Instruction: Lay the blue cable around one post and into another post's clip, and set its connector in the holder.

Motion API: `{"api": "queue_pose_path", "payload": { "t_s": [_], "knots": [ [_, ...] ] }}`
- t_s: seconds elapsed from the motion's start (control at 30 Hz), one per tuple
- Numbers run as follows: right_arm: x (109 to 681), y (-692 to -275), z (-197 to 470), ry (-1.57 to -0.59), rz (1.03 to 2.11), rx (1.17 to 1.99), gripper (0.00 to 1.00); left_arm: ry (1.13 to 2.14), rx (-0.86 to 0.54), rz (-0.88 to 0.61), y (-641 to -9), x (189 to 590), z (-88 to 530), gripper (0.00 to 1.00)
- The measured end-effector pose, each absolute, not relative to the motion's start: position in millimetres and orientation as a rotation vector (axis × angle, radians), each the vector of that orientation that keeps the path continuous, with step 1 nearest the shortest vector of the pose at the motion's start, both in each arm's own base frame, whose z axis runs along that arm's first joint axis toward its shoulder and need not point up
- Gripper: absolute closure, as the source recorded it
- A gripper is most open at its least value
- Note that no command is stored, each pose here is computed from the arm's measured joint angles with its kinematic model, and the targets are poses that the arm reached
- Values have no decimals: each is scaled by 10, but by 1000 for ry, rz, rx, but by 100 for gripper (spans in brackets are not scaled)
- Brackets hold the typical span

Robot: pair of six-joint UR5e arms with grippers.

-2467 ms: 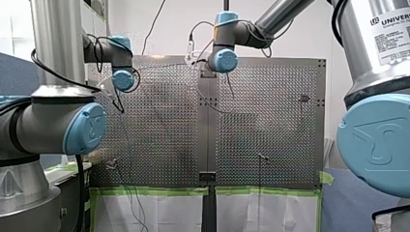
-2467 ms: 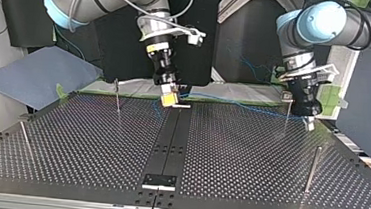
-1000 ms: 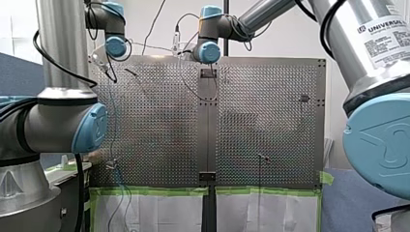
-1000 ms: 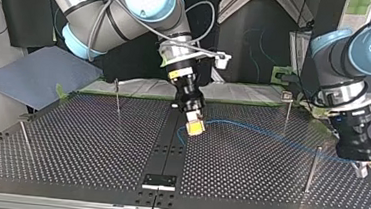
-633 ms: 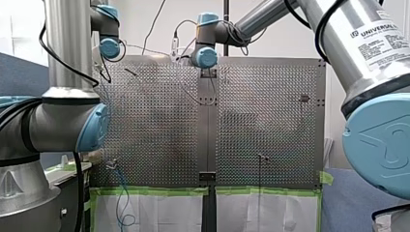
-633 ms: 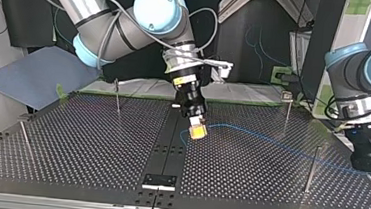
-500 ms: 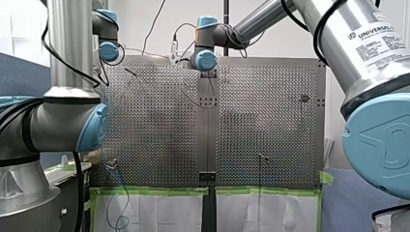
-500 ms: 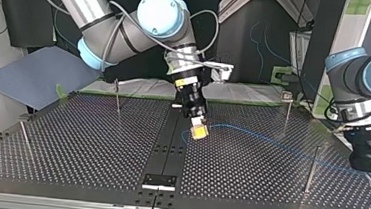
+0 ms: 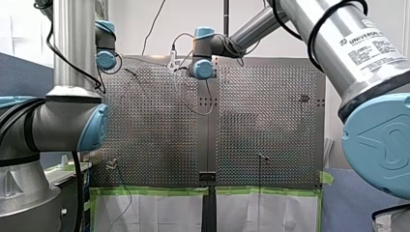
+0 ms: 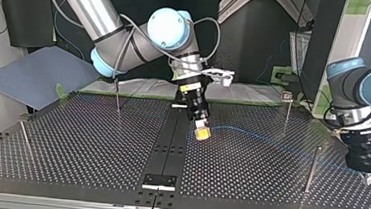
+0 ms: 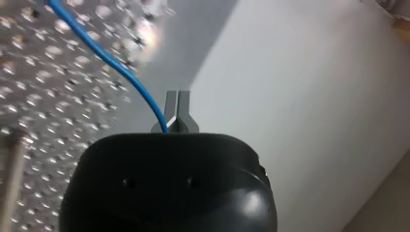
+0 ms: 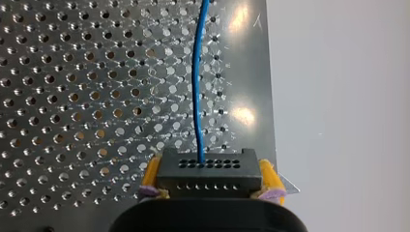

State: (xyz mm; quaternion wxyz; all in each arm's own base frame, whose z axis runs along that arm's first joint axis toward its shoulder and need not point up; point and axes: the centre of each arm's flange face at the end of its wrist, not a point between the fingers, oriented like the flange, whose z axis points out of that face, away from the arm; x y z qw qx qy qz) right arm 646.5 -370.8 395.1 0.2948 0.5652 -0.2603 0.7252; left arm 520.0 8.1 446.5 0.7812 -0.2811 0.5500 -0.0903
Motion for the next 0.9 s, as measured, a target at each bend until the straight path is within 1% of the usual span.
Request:
{"api": "queue_pose_path", "payload": {
  "t_s": [0.13, 0.37, 0.53, 0.9],
  "knots": [
    [6476, -3751, 3918, -691, 1929, 1500, 100, 1215, -611, -189, 115, 5283, 4319, 100],
    [6539, -3812, 3886, -689, 1929, 1497, 100, 1215, -611, -210, 124, 5351, 4268, 100],
    [6573, -3843, 3846, -692, 1931, 1495, 100, 1247, -595, -230, 84, 5454, 4148, 100],
    [6581, -3938, 3683, -718, 1916, 1500, 100, 1292, -602, -223, 73, 5552, 3930, 100]
  ]
}}
